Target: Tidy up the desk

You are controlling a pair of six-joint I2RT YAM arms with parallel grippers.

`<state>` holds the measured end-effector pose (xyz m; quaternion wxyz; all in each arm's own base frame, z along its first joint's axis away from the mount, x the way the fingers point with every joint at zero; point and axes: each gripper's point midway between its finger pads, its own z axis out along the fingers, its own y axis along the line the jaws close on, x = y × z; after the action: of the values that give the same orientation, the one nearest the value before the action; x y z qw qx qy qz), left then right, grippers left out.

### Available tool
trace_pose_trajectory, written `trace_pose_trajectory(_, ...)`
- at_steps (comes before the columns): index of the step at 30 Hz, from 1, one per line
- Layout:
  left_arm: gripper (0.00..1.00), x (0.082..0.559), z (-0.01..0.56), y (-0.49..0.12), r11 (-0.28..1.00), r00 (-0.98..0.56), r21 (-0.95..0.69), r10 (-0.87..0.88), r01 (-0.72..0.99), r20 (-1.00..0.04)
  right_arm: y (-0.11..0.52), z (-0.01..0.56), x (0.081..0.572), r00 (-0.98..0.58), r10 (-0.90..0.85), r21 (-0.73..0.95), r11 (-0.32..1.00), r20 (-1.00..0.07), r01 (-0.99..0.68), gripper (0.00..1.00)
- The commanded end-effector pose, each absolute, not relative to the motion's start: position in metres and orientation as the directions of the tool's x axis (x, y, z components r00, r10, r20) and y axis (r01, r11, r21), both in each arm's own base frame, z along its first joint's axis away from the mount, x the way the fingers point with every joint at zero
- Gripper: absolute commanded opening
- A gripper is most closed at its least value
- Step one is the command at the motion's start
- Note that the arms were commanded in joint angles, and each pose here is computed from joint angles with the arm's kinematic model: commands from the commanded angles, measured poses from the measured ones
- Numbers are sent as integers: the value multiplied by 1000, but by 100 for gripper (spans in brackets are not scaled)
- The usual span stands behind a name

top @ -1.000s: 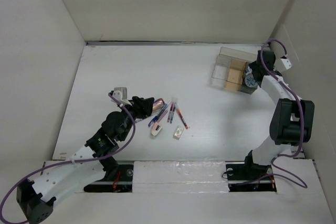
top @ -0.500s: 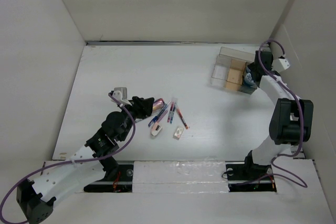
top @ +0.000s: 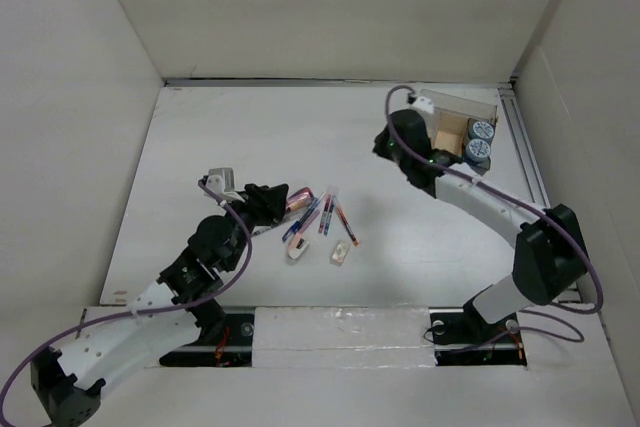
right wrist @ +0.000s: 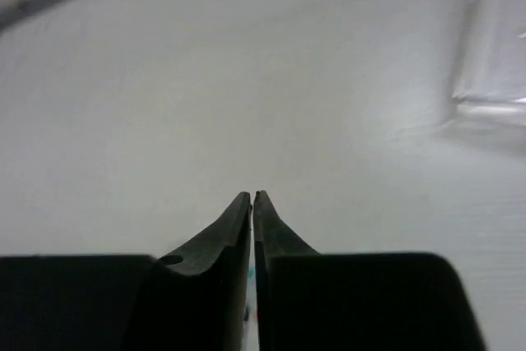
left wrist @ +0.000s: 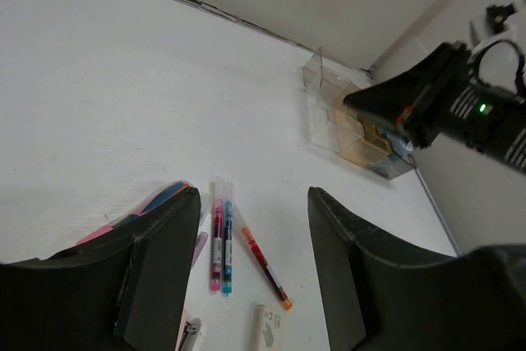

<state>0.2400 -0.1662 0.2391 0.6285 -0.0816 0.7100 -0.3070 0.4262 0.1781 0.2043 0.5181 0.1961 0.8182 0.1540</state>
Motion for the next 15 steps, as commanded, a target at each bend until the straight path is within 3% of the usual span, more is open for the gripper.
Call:
trace_pose_trajectory(1, 51, 241, 261, -147, 769, -119, -600, -589, 220, -799, 259, 190, 385, -510, 281, 372, 925, -813, -83, 11)
trace_pose_trajectory(2, 51, 240, 262, -143, 763, -108, -611, -603, 212, -790, 270, 183, 377, -531, 251, 354, 930, -809, -100, 19)
trace_pose_trajectory(3, 51, 239, 264, -140, 752, -98, -628, -622, 203, -777, 279, 171, 368, -561, 228, 341, 934, -796, -105, 33)
trace_pose_trajectory(7, 51, 234, 270, -130, 731, -61, -649, -652, 212, -755, 292, 135, 336, -637, 158, 302, 945, -755, -123, 56)
trace_pose_trajectory(11, 51, 232, 270, -133, 729, -67, -644, -649, 232, -758, 291, 104, 318, -695, 140, 305, 945, -705, -119, 57)
trace_pose_trajectory(14, 51, 235, 268, -137, 741, -82, -634, -634, 224, -769, 298, 89, 295, -727, 108, 303, 942, -678, -143, 51)
trace_pose_trajectory(15, 51, 236, 268, -137, 743, -84, -632, -631, 222, -771, 305, 88, 282, -735, 85, 304, 937, -673, -170, 43)
